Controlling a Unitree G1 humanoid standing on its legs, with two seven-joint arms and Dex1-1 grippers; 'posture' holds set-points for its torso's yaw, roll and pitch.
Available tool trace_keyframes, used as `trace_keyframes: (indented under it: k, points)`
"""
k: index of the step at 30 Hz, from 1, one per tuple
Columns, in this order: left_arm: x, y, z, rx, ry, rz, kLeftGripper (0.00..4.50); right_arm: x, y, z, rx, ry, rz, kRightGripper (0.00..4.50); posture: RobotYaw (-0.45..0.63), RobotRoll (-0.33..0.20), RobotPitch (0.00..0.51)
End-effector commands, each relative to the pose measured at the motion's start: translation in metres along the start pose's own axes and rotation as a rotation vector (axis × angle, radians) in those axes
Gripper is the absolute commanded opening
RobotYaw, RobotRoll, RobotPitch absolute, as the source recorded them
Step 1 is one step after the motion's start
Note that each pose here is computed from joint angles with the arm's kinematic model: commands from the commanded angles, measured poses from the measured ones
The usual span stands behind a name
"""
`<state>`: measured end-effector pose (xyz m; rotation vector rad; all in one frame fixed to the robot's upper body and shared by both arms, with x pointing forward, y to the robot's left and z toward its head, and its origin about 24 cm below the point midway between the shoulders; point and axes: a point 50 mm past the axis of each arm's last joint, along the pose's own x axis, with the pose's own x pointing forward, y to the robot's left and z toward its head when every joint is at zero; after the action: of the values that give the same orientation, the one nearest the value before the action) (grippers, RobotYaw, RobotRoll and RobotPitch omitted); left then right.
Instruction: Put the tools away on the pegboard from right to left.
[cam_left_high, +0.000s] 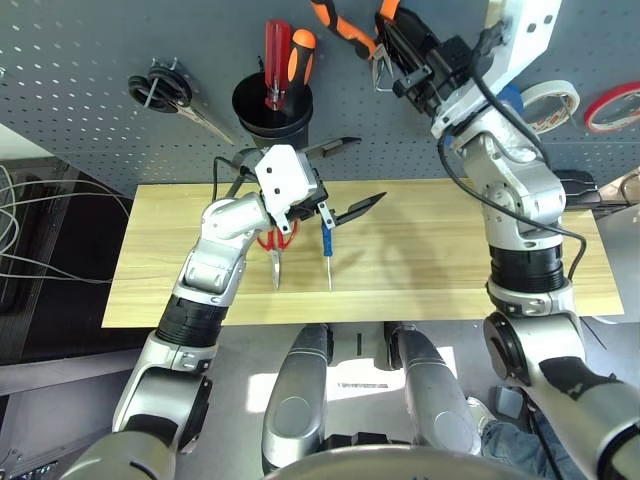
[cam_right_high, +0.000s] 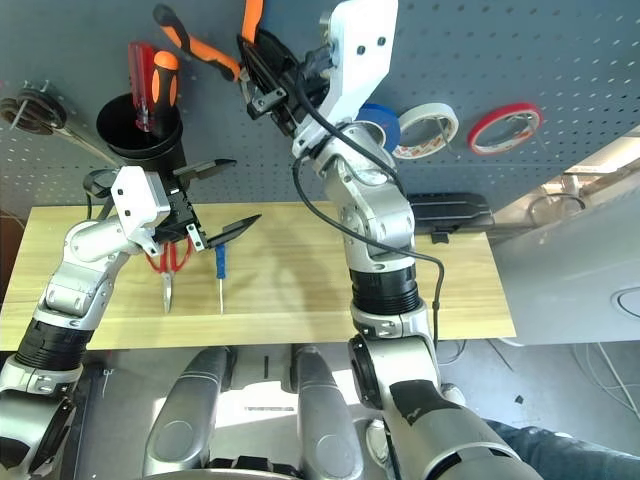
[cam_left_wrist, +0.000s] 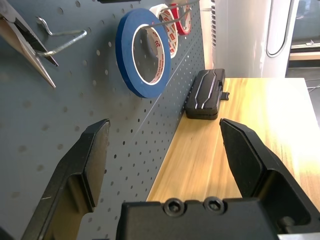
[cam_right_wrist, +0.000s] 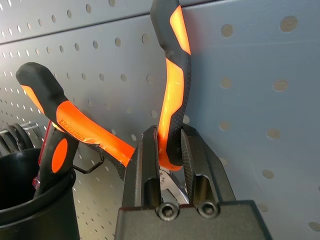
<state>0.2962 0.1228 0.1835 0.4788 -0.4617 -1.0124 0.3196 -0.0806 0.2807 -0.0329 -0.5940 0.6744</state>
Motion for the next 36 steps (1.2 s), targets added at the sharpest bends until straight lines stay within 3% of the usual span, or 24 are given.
trace_keyframes:
  k: [1,12,23,36]
  points:
    - [0.001,-0.006,-0.002,-0.009,0.006,-0.03,4.5,-0.003,0.004,-0.003,-0.004,-0.003,0.012,0.46,0.16,0.0,0.403]
    - [0.001,-0.006,-0.002,-0.003,0.011,-0.032,4.5,-0.009,-0.003,-0.015,-0.001,0.057,-0.049,0.46,0.16,0.0,0.4]
    - [0.004,-0.006,-0.002,0.001,0.005,-0.034,4.5,-0.01,-0.006,-0.014,-0.007,0.056,-0.064,0.44,0.15,0.0,0.389]
    - [0.002,-0.004,-0.003,0.012,0.009,-0.033,4.5,-0.006,0.004,0.017,-0.074,-0.082,0.014,0.44,0.16,0.0,0.371]
